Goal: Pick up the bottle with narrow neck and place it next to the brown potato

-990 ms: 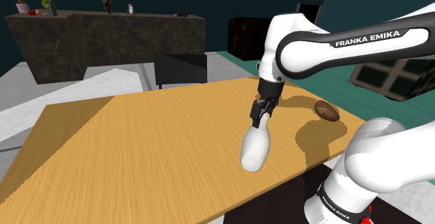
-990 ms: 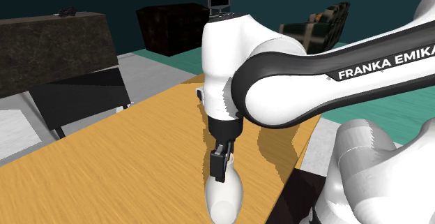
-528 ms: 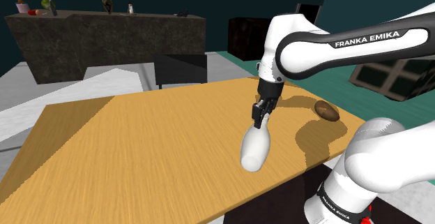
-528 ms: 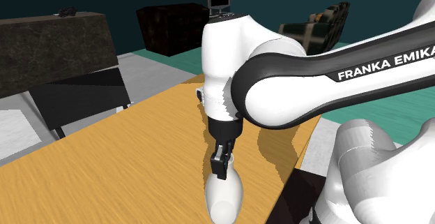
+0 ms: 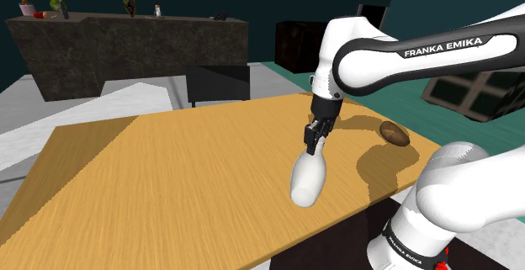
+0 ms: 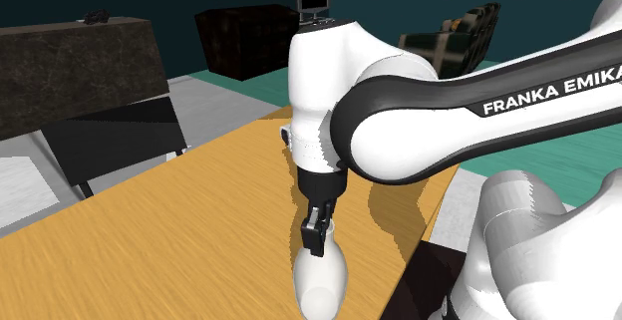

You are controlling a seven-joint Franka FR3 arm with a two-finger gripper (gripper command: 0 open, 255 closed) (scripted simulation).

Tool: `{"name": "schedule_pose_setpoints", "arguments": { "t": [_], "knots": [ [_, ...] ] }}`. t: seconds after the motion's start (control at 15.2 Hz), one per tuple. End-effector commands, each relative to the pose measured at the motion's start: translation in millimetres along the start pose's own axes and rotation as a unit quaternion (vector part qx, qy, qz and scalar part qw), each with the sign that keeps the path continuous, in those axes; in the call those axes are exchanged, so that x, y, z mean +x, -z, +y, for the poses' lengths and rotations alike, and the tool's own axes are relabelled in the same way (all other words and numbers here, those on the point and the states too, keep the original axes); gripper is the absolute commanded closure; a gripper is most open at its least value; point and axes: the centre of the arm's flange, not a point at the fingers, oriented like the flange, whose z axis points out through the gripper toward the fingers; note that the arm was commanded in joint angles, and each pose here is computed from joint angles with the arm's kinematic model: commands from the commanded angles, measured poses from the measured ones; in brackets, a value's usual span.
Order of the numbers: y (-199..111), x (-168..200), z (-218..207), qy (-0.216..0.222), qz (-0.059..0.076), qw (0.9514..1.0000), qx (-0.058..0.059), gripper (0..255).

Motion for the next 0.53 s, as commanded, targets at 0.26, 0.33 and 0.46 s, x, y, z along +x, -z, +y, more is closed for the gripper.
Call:
{"name": "schedule_pose_setpoints", "arguments": {
  "t": [0.26,0.33,0.46],
  "knots": [
    [26.1,-0.5,-0.5,0.0,0.0,1.0,0.0,255],
    [31.4,-0.6,-0.6,0.0,0.0,1.0,0.0,255],
    [41.9,-0.8,-0.8,0.0,0.0,1.0,0.0,255]
  ]
}}
